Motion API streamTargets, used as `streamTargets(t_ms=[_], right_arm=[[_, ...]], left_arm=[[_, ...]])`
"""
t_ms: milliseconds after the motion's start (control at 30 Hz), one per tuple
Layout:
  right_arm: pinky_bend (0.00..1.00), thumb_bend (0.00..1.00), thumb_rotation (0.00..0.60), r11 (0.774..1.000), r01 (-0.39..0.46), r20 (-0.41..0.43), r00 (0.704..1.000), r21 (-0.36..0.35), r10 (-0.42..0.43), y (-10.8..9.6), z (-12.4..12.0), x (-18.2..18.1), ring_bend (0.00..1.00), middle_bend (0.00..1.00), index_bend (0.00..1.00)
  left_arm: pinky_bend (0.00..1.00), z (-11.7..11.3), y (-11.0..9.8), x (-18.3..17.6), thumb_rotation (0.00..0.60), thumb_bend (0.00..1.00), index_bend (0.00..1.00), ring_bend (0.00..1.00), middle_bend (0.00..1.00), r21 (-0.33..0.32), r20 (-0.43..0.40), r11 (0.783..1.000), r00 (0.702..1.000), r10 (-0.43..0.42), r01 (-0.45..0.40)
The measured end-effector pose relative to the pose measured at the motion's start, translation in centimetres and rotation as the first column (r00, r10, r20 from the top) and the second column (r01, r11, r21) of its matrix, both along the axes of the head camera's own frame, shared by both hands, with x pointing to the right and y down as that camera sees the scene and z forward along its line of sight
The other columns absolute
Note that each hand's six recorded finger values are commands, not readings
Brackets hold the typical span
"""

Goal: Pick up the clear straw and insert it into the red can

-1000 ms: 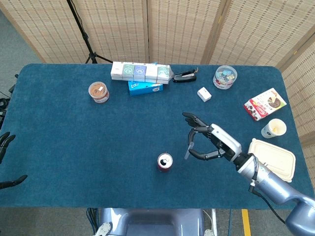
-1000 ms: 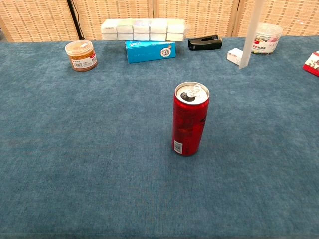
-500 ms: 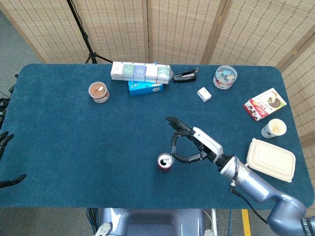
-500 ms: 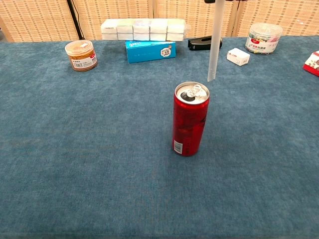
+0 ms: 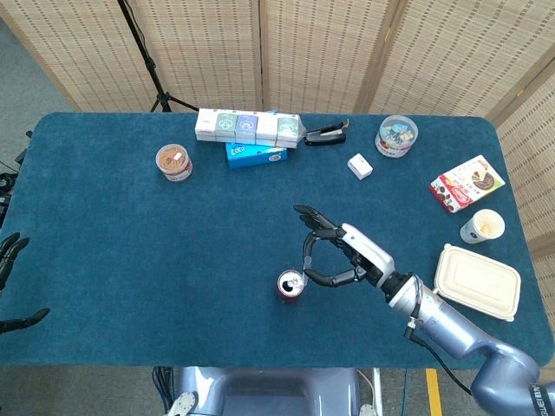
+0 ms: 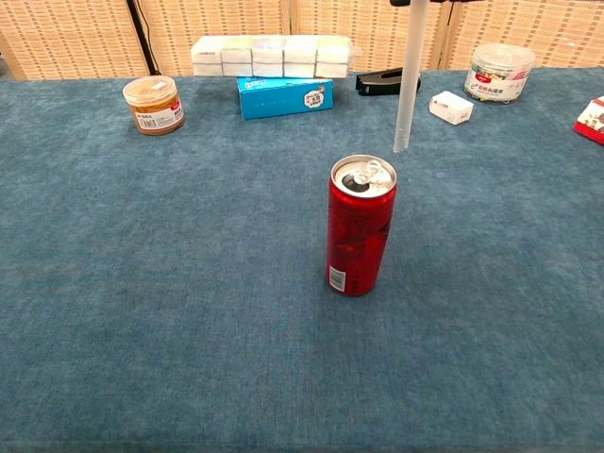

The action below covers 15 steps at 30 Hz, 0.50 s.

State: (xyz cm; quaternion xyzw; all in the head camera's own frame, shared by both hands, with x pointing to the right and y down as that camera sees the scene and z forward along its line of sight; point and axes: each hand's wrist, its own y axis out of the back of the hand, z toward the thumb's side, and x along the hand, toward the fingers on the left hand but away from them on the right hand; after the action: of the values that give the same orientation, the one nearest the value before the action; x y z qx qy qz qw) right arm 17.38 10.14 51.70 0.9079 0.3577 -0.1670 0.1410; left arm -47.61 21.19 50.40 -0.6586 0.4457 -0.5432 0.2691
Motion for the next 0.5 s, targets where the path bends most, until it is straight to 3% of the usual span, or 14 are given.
streamTargets(t_ms=[500], right_arm=[[0.00,0.67,0.600,1.000,0.017,0.045,0.999,-0.016,-0.016,0.5,-0.3,-1.8,0.00,0.00,0.59]], left_arm=[[0.00,0.2,-0.1,0.0,0.600,0.09,0.00,0.00,0.00,-0.005,0.003,1.000,1.000,-0.002,0.002]])
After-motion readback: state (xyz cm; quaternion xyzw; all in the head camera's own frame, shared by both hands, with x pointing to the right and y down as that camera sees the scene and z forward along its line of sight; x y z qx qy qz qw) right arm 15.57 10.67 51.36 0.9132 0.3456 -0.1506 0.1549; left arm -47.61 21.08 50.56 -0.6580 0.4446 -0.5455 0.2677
